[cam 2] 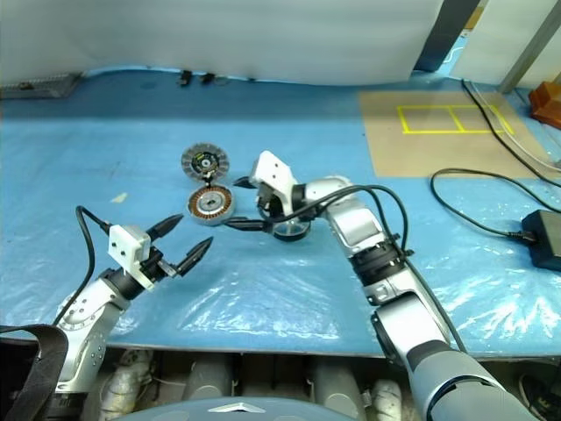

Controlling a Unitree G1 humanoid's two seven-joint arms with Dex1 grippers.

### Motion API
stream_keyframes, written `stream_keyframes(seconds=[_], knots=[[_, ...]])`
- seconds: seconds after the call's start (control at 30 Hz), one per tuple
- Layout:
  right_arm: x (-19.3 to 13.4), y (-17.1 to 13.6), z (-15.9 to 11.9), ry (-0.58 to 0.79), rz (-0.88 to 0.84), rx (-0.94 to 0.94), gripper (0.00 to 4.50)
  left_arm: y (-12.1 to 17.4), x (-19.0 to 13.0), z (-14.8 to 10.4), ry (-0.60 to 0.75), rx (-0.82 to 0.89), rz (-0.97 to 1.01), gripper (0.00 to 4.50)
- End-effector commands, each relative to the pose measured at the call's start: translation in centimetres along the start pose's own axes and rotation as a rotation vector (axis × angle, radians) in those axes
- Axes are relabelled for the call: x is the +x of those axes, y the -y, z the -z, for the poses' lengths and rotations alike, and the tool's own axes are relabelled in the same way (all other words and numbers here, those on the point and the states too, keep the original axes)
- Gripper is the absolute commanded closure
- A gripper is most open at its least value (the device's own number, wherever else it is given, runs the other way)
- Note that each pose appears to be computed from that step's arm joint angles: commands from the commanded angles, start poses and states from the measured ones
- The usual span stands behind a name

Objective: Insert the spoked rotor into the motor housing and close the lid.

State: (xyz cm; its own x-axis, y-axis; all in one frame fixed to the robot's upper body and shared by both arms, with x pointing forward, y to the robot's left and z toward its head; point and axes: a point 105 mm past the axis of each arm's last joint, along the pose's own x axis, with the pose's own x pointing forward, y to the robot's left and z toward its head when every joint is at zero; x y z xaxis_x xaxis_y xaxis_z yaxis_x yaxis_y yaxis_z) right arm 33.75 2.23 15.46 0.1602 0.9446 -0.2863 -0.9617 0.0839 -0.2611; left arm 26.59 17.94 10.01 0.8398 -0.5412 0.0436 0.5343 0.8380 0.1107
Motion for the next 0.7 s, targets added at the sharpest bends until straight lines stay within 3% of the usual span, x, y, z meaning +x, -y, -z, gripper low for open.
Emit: stream_keyframes(seconds=[0.03, 0.2, 0.4, 0.7], knots=[[1.7, 0.4, -0.8, -0.088, -0.026, -0.116, 0.00, -0.1, -0.7, -1.6, 0.049, 0.039, -0.046, 0.05], [4.1, 1.2, -0.7, -0.208, -0.063, -0.150, 0.00, 0.5, -1.2, -1.8, 0.050, 0.031, -0.100, 0.05], [6.0, 2.3, -1.6, -0.259, -0.062, -0.232, 0.00, 0.4, -2.1, -1.9, 0.057, 0.015, -0.207, 0.05], [8.0, 1.7, -0.6, -0.360, -0.112, -0.281, 0.00, 1.2, -2.7, -1.5, 0.048, 0.003, -0.249, 0.05]])
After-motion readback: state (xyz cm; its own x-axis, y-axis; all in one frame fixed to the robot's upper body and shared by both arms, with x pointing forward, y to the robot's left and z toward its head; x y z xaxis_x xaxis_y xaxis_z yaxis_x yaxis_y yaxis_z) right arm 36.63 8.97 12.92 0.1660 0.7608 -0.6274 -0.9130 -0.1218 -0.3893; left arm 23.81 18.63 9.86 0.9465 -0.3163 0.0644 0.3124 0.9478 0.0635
